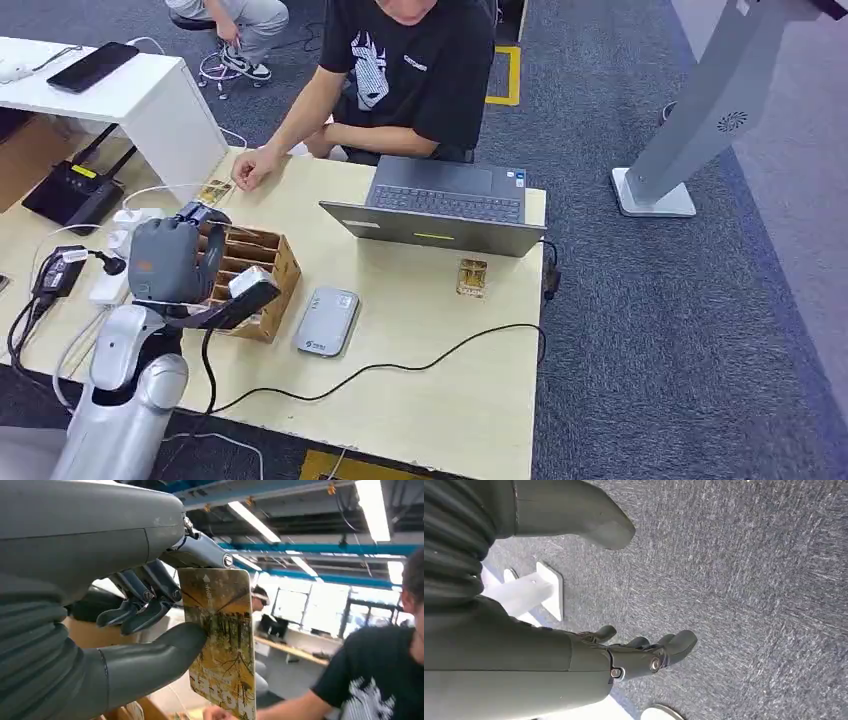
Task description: Pass the card to the sensor for recognition and then transmit it.
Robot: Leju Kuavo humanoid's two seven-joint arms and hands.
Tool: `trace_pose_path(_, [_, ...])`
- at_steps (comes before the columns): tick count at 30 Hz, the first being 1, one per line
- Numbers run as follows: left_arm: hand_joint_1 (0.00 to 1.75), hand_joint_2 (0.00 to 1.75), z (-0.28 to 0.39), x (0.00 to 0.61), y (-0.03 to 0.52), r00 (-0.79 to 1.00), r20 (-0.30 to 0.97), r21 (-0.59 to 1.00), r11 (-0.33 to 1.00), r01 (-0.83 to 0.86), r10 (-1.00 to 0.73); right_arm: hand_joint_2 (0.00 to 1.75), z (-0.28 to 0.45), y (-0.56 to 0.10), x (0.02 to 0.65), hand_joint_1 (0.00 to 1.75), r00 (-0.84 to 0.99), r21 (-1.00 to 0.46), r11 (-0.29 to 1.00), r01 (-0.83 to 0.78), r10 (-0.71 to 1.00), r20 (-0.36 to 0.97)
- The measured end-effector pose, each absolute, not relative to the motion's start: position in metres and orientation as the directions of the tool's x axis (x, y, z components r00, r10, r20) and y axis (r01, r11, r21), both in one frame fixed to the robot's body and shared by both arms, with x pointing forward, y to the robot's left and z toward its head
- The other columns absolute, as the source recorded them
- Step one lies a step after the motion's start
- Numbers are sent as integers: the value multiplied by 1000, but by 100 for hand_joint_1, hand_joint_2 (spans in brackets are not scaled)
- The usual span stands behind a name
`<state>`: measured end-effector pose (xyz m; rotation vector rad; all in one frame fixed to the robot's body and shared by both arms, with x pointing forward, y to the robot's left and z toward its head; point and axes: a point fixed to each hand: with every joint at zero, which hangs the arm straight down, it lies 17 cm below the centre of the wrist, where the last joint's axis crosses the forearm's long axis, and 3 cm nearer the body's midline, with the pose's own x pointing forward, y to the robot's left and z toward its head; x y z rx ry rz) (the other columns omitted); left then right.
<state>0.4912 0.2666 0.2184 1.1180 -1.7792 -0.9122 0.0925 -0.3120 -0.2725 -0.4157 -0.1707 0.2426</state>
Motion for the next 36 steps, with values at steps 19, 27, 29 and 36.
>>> trace_pose_path(19, [175, 175, 114, 466, 230, -252, 307, 940, 333, -69, -918, 175, -273, -311, 91, 0, 956, -414, 885, -211, 276, 102])
trace_pose_path(27, [175, 175, 78, 454, 230, -212, 299, 951, 309, -12, -930, 175, -273, -307, 93, 0, 952, -409, 885, -222, 287, 105])
trace_pose_path(29, [175, 175, 74, 454, 229, -210, 300, 951, 309, -9, -930, 175, -273, -307, 94, 0, 950, -411, 883, -227, 294, 106])
trace_pose_path(36, [175, 175, 57, 451, 223, -206, 306, 950, 311, 9, -929, 175, -272, -306, 97, 0, 946, -413, 879, -238, 306, 107])
